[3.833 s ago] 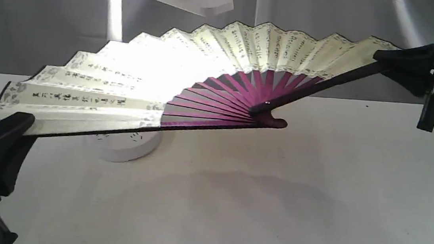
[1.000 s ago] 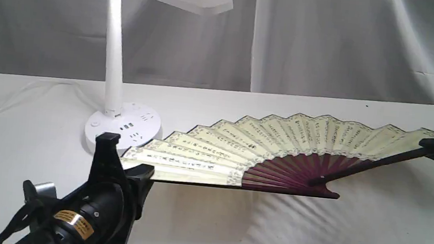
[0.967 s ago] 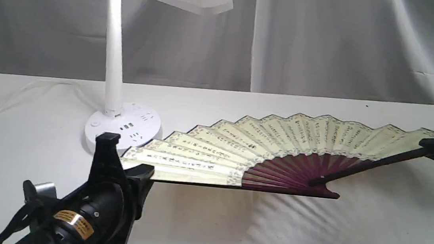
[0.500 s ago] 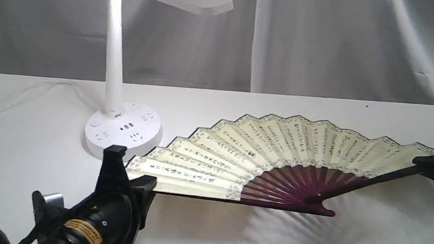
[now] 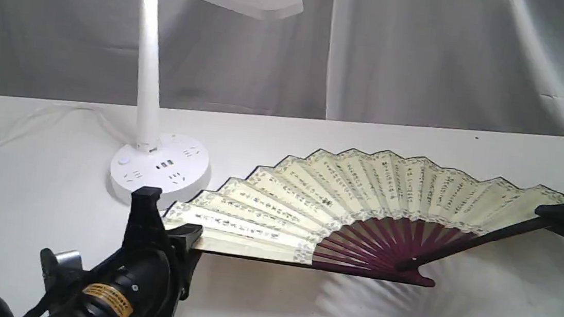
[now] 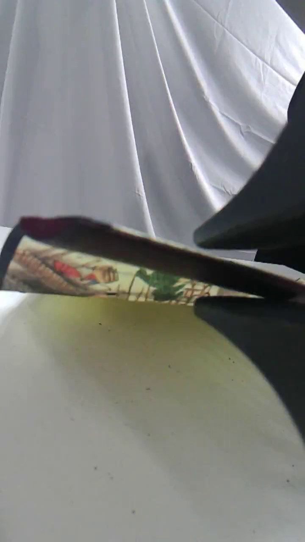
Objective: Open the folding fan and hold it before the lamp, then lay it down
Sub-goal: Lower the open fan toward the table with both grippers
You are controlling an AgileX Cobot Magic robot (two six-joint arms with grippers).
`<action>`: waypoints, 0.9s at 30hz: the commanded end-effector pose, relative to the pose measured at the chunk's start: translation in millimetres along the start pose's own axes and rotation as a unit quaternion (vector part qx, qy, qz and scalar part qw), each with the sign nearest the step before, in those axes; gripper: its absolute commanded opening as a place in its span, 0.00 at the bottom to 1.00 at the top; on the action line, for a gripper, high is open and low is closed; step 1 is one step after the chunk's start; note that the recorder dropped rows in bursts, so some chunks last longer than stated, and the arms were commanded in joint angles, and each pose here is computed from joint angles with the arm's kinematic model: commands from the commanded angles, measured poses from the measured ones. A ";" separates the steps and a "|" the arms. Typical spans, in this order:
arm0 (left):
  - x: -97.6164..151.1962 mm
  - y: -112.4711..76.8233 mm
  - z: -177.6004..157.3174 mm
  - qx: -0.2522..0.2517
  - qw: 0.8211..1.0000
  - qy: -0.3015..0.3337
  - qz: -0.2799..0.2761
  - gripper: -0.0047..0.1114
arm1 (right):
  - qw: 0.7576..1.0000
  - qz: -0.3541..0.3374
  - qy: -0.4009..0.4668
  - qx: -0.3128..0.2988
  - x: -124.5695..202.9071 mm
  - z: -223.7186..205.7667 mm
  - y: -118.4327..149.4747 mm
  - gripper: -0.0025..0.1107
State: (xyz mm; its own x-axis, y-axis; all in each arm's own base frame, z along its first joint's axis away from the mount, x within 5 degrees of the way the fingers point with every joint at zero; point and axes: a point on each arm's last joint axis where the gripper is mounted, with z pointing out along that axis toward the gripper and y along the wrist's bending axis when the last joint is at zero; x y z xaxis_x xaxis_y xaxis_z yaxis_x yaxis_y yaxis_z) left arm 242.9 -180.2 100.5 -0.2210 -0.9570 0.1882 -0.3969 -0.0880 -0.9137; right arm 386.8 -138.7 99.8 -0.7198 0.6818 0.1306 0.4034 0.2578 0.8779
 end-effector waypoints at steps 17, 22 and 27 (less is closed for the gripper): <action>-0.7 -5.0 1.3 0.016 1.000 -0.007 0.020 0.43 | 0.997 -0.067 0.006 0.043 -0.2 -3.2 -8.3 0.02; -1.2 4.4 1.1 -0.036 0.999 -0.009 0.020 0.53 | 0.996 -0.075 0.008 0.046 0.1 -3.3 -8.7 0.02; -2.1 8.5 0.1 -0.056 0.998 -0.010 0.020 0.54 | 0.996 -0.079 0.011 0.047 0.5 -3.3 -9.0 0.02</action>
State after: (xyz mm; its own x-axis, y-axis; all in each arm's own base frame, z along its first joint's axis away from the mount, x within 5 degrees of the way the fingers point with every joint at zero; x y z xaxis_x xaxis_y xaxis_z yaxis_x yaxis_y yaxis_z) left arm 237.7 -180.2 89.7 -0.2357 -0.9608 0.1457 -0.5004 -0.0085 -0.8658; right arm 384.4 -138.8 96.9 -0.7604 0.6462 0.0649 0.3623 0.3392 0.8682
